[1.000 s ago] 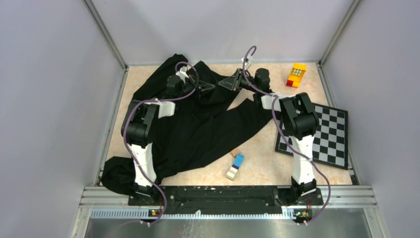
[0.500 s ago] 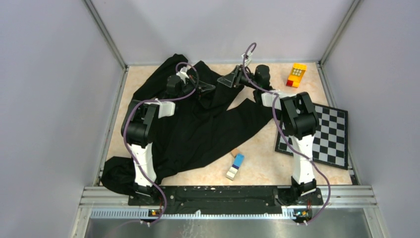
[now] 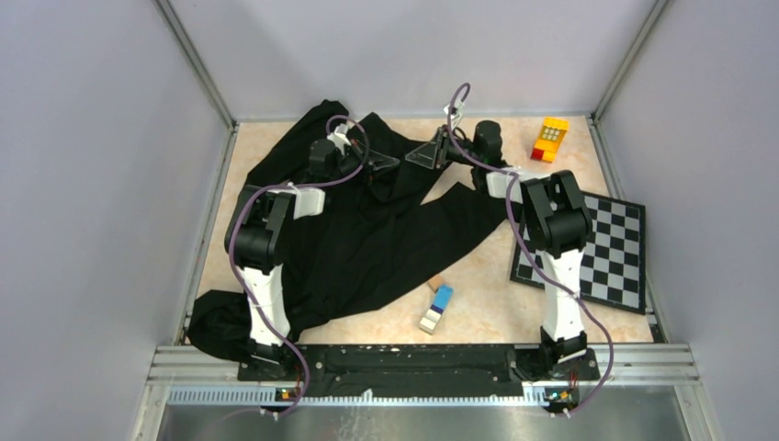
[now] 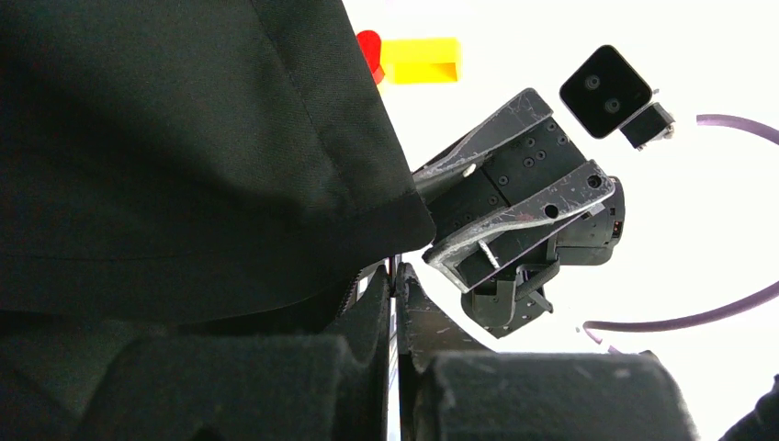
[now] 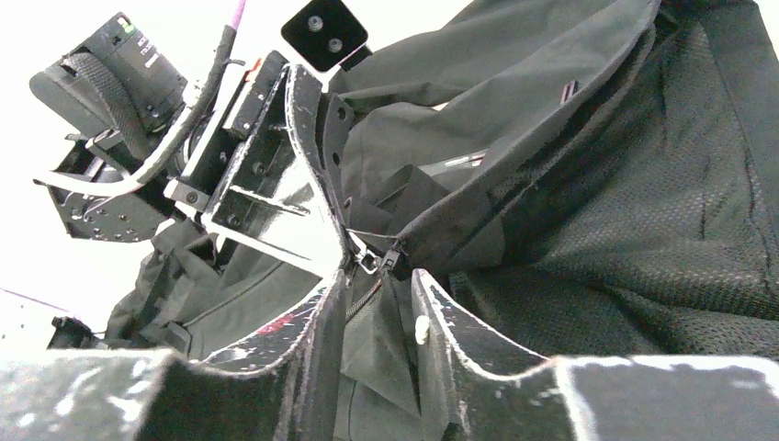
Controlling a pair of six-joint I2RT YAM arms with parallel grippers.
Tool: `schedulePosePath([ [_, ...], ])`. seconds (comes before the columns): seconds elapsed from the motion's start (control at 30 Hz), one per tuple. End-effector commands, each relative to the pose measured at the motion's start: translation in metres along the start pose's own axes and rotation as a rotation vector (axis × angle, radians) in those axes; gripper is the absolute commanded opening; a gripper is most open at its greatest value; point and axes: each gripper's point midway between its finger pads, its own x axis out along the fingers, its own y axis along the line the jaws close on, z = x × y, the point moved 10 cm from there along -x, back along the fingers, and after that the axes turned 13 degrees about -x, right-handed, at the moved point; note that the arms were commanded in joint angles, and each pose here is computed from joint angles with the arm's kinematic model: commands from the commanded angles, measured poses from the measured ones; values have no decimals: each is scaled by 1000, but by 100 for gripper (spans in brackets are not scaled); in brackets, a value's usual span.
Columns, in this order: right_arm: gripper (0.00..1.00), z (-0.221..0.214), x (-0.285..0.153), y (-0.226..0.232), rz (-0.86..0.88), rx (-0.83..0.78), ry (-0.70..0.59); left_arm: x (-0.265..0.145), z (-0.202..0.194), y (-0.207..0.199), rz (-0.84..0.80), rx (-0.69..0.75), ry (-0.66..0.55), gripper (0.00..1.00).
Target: Zip up the jacket
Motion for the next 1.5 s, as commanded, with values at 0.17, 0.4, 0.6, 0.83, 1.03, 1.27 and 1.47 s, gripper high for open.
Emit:
schedulePosePath([
  [0.17,26,9,3,0,62,-57,-29,-4,-4,-18,-58,50,18,0],
  [0.4,26,5,9,-3,49,-66,-8,-4,-4,-19,-59,51,21,0],
  [0.6,21,5,16,-3,36,-71,4,-5,-5,-19,-59,50,23,0],
  [0.83,0,10,21,2,35,-88,-1,-6,-6,-18,-57,46,23,0],
  [1.03,0,34,14,13,-140,-52,-160,-6,-6,-7,7,13,11,0],
  [1.27,0,47,18,10,-114,111,-318,-17,-11,26,128,-35,-75,0],
  [1.47,0,48,14,4,-151,118,-320,-28,-15,32,177,-35,-99,0],
])
